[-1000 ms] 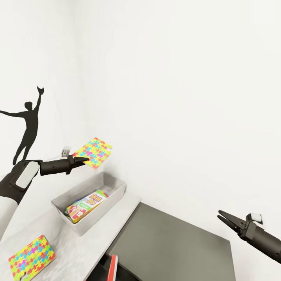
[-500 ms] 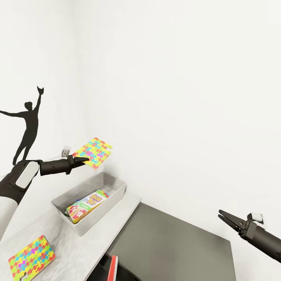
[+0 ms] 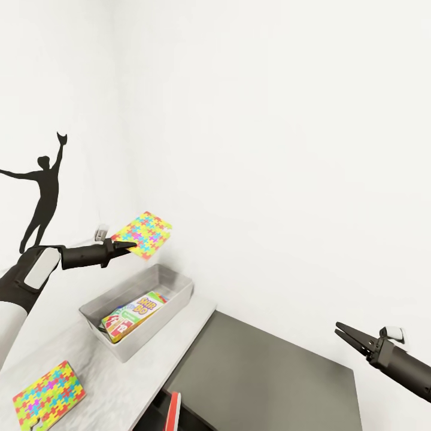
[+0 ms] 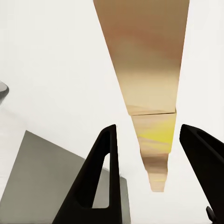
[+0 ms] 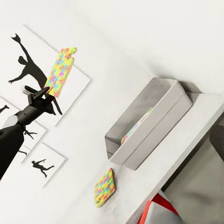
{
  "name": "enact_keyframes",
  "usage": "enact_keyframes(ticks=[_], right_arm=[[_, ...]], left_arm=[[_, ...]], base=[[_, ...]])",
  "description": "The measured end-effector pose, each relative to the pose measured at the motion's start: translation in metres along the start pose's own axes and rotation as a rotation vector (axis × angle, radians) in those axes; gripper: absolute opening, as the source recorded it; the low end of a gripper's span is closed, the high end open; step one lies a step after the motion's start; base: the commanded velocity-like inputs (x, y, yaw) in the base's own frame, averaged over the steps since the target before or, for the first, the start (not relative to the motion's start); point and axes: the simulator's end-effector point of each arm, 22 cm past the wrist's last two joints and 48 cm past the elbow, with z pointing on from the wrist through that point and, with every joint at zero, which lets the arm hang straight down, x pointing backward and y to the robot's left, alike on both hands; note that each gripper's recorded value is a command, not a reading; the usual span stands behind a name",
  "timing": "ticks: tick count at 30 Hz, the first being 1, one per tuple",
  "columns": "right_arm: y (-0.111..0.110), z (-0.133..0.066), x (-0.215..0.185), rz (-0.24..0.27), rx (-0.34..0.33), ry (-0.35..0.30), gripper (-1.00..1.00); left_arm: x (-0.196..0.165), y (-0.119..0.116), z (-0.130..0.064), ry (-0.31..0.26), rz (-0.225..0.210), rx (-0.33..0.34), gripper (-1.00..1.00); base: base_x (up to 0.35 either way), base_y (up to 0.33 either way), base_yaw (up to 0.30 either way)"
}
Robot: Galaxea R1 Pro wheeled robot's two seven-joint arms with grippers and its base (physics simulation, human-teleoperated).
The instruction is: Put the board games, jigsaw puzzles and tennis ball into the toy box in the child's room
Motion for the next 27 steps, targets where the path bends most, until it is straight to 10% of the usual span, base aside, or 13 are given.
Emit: enact_keyframes(ticks=[10,16,27], right_arm=[[0.000,0.000,0.000,0.000,0.000,0.000,1.00],[0.000,-0.001,-0.001,-0.002,0.000,-0.001,1.00],[-0.003,0.000,0.000,0.003,0.004,0.004,1.00]], left_arm=[[0.002,0.010,0.001,0.005,-0.003,-0.037,-1.00],[0.016,0.068,-0.004,0.034,-0.049,-0.227,-1.00],[0.028,0.110,-0.007,0.058,-0.050,-0.359,-1.00]], base=[[0.000,0.000,0.000],[0.000,0.000,0.000],[0.000,0.000,0.000]])
